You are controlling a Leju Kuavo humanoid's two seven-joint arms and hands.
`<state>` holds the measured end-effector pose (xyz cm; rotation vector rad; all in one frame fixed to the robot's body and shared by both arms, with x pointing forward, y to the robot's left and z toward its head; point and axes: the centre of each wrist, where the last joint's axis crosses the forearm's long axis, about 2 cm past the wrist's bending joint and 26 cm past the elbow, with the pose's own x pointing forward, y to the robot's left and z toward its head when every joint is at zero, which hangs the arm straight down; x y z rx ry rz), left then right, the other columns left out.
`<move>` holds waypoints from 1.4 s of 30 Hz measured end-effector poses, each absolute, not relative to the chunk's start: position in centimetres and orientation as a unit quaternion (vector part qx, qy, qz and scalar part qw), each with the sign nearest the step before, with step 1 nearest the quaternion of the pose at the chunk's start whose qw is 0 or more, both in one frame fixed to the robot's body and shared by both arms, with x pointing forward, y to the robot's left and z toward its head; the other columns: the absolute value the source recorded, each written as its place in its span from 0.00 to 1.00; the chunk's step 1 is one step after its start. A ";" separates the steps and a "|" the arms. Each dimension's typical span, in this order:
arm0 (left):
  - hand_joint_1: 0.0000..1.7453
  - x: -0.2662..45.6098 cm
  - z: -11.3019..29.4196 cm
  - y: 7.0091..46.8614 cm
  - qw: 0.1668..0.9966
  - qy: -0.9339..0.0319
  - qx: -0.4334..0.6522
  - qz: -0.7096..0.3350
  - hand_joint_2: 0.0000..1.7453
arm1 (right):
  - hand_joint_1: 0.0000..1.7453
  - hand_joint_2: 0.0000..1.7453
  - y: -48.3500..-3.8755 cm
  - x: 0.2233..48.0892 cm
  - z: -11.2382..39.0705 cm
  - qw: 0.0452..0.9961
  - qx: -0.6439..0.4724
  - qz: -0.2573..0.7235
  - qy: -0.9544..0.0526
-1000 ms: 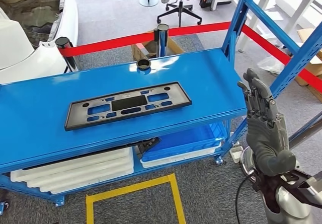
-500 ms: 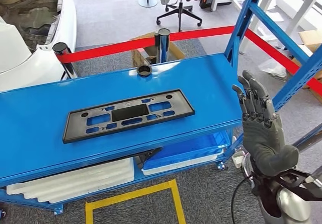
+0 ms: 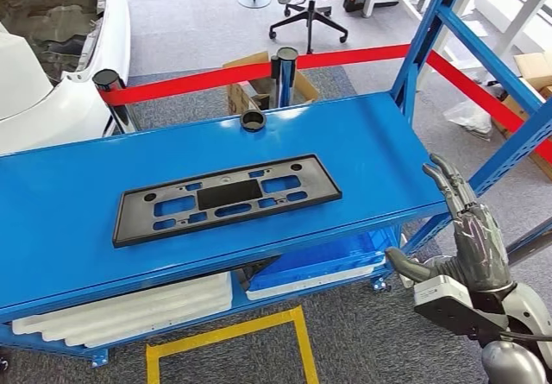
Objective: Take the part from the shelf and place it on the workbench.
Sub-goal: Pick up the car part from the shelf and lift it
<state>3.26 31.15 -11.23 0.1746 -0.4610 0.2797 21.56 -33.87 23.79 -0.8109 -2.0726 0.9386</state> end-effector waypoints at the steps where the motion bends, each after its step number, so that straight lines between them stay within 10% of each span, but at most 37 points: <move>1: 0.00 3.3 -11.2 31.2 0.960 -0.228 0.086 0.139 0.00 | 0.00 1.00 -34.0 21.4 23.6 0.357 -0.325 0.370 -0.794; 42: 0.00 2.7 -11.1 34.4 0.954 -0.239 0.123 0.129 0.00 | 0.00 1.00 -22.6 31.3 17.7 0.402 -0.346 0.517 -0.672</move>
